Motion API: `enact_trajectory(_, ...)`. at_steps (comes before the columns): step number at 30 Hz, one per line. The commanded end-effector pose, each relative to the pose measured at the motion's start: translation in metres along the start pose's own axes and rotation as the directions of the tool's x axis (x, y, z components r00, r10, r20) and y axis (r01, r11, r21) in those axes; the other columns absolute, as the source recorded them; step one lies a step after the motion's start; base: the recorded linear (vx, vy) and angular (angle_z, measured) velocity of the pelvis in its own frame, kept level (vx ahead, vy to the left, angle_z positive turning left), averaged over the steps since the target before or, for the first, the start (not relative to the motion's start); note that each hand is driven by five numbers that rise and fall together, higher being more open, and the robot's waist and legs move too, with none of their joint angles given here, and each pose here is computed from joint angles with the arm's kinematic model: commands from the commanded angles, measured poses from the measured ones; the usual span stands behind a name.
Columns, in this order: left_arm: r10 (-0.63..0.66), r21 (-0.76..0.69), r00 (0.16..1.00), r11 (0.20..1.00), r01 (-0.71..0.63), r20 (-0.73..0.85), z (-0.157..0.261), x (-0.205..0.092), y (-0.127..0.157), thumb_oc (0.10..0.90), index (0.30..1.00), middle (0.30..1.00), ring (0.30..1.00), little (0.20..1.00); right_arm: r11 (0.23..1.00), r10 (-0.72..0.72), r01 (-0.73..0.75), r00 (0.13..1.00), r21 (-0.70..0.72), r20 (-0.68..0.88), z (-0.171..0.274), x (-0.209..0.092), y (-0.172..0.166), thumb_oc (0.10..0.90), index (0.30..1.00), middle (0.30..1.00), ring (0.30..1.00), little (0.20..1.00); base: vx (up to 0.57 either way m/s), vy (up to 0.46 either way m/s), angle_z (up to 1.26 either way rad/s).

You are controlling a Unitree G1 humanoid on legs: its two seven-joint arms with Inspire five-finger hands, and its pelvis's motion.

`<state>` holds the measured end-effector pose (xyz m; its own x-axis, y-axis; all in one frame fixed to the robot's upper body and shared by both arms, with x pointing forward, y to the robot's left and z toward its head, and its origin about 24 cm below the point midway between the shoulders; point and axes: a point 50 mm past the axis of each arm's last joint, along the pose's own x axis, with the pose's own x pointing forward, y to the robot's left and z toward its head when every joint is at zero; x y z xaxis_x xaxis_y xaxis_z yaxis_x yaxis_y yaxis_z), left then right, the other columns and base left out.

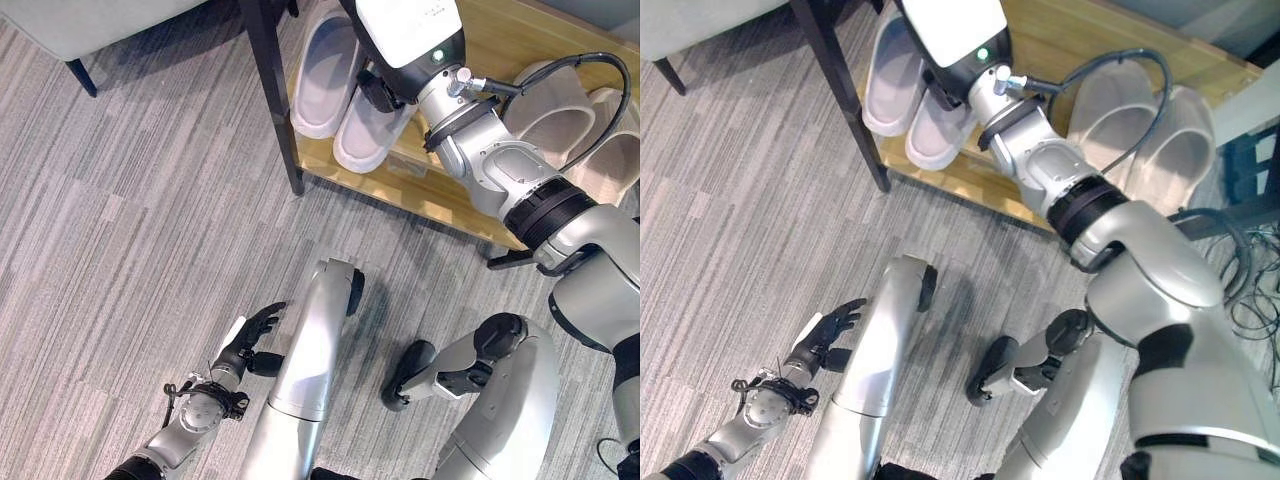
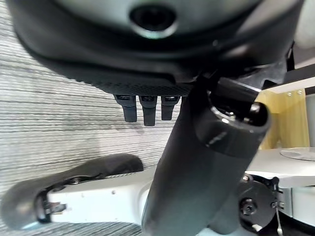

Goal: Arrange the slippers neatly on the shoe rack.

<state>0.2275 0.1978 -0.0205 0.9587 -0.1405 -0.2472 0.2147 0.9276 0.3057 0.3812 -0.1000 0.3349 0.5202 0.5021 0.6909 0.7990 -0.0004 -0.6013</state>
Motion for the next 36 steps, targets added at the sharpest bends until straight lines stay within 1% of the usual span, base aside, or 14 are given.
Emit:
enact_trajectory(1,-0.007,-0.055,0.997,0.998,0.012,0.082,0.009,-0.012,-0.011,0.800,0.900,0.900,0.900,0.900,0.945,-0.309,0.312,0.950,0.094,-0.043,-0.010,0.024,-0.065,0.800,0.900,0.900,0.900,0.900,-0.02,0.023,-0.06)
enact_trajectory(4,0.009,-0.081,0.997,0.997,-0.003,0.078,0.008,-0.015,-0.012,0.800,0.900,0.900,0.900,0.900,0.885,-0.377,0.389,0.921,0.257,-0.094,-0.002,0.013,-0.071,0.800,0.900,0.900,0.900,0.900,-0.02,0.024,-0.05)
enact_trajectory(5,0.015,-0.085,0.997,0.996,-0.009,0.074,0.008,-0.016,-0.012,0.800,0.900,0.900,0.900,0.900,0.850,-0.391,0.411,0.911,0.328,-0.129,0.001,0.007,-0.070,0.800,0.900,0.900,0.900,0.900,-0.01,0.038,-0.09)
enact_trajectory(7,0.017,-0.092,0.997,0.996,-0.010,0.076,0.008,-0.016,-0.014,0.800,0.900,0.900,0.900,0.900,0.796,-0.388,0.429,0.903,0.427,-0.184,0.006,0.000,-0.065,0.800,0.900,0.900,0.900,0.900,-0.01,0.044,-0.13)
enact_trajectory(10,0.017,-0.098,0.997,0.995,-0.010,0.076,0.008,-0.018,-0.016,0.800,0.900,0.900,0.900,0.900,0.694,-0.350,0.443,0.896,0.568,-0.271,0.017,-0.010,-0.055,0.800,0.900,0.900,0.900,0.900,-0.01,0.040,-0.16)
enact_trajectory(13,0.012,-0.100,0.998,0.995,-0.006,0.065,0.006,-0.021,-0.019,0.800,0.900,0.900,0.900,0.900,0.617,-0.286,0.438,0.899,0.654,-0.332,0.027,-0.017,-0.042,0.800,0.900,0.900,0.900,0.900,-0.03,0.055,-0.21)
enact_trajectory(15,0.001,-0.106,0.998,0.994,0.006,0.057,0.004,-0.021,-0.025,0.800,0.900,0.900,0.900,0.900,0.529,-0.225,0.444,0.895,0.723,-0.385,0.037,-0.021,-0.031,0.800,0.900,0.900,0.900,0.900,-0.03,0.060,-0.25)
enact_trajectory(17,-0.012,-0.101,0.999,0.995,0.017,0.053,0.003,-0.022,-0.029,0.800,0.900,0.900,0.900,0.900,0.480,-0.192,0.450,0.892,0.753,-0.410,0.042,-0.022,-0.026,0.800,0.900,0.900,0.900,0.900,-0.01,0.028,-0.20)
enact_trajectory(18,-0.011,-0.100,0.999,0.995,0.017,0.053,0.003,-0.021,-0.029,0.800,0.900,0.900,0.900,0.900,0.480,-0.192,0.450,0.891,0.753,-0.410,0.042,-0.021,-0.026,0.800,0.900,0.900,0.900,0.900,-0.01,0.011,-0.15)
enact_trajectory(21,-0.024,-0.089,0.998,0.996,0.029,0.052,0.003,-0.020,-0.032,0.800,0.900,0.900,0.900,0.900,0.429,-0.137,0.446,0.892,0.786,-0.431,0.050,-0.021,-0.018,0.800,0.900,0.900,0.900,0.900,-0.01,0.012,-0.03)
enact_trajectory(27,-0.038,-0.065,0.997,0.997,0.042,0.061,0.005,-0.015,-0.037,0.800,0.900,0.900,0.900,0.900,0.406,-0.057,0.465,0.872,0.787,-0.487,0.056,-0.020,-0.002,0.800,0.900,0.900,0.900,0.900,0.00,-0.006,0.00)
enact_trajectory(28,-0.044,-0.061,0.997,0.997,0.048,0.060,0.005,-0.014,-0.039,0.800,0.900,0.900,0.900,0.900,0.378,-0.017,0.477,0.860,0.793,-0.509,0.060,-0.020,0.004,0.800,0.900,0.900,0.900,0.900,0.01,-0.040,0.00)
enact_trajectory(30,-0.045,-0.053,0.997,0.997,0.049,0.061,0.005,-0.013,-0.040,0.800,0.900,0.900,0.900,0.900,0.355,0.007,0.491,0.850,0.796,-0.527,0.062,-0.020,0.008,0.800,0.900,0.900,0.900,0.900,0.01,-0.017,0.00)
enact_trajectory(36,-0.036,-0.051,0.997,0.998,0.039,0.067,0.007,-0.011,-0.040,0.800,0.900,0.900,0.900,0.900,0.309,0.066,0.511,0.830,0.802,-0.554,0.066,-0.021,0.016,0.800,0.900,0.900,0.900,0.900,0.00,0.000,0.00)
